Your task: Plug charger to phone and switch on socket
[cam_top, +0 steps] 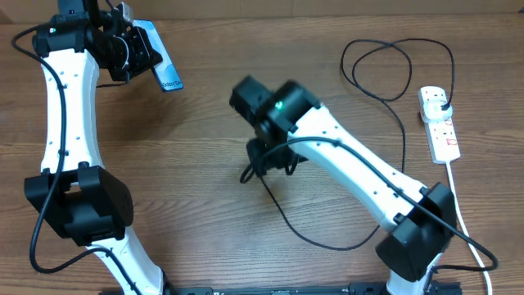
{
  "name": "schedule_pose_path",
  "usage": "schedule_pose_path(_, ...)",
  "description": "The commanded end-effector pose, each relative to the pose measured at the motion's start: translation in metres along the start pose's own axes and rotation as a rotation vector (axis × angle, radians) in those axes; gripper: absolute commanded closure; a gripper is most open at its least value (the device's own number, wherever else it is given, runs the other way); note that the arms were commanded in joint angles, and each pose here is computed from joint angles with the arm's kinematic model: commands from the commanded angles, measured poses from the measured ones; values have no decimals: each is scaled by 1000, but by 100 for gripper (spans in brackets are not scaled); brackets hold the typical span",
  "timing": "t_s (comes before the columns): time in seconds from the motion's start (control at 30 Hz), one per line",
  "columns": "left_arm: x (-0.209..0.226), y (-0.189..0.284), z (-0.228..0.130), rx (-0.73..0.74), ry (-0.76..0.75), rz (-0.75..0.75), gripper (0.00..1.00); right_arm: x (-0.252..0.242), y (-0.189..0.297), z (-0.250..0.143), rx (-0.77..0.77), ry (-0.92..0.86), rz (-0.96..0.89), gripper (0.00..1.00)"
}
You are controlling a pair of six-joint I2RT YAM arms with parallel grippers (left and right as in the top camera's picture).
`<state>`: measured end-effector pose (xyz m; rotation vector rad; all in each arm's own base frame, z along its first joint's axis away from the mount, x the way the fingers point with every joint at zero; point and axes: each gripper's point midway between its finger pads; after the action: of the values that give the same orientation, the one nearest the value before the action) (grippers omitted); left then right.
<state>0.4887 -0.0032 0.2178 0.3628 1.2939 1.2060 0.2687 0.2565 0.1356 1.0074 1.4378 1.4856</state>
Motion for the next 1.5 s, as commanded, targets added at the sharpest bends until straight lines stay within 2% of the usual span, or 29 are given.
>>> schedule_pose_path(0.0,-8,5,3,-10,5,-38,96,-2,-52,-6,70,36,28,26)
schedule_pose_path(0.13,-8,5,2,-7,7,-38,96,-1,-68,11,13,27,41,27)
schedule_pose_path(0.47,-7,5,1,-2,10,-36,96,7,-106,19,42,51,42,47)
schedule_pose_path(0.5,-7,5,1,-2,10,-36,96,9,-112,19,48,57,40,51)
schedule_pose_path(0.6,-7,5,1,-2,9,-36,96,16,-114,23,25,69,49,52)
schedule_pose_path(0.73,-7,5,1,-2,10,-36,96,20,-116,26,11,75,54,58)
schedule_pose_path(1.03,-7,5,1,-2,7,-35,96,17,-129,19,34,77,37,65)
schedule_pose_path(1.47,-7,5,1,-2,6,-36,96,16,-145,21,41,78,22,66)
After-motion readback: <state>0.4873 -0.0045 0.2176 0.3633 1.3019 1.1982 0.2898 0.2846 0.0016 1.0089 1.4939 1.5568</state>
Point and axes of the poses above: each gripper's point midway between its finger pads, its own y axis back along the fingers, its own x axis along the line the jaws close on, z = x × y
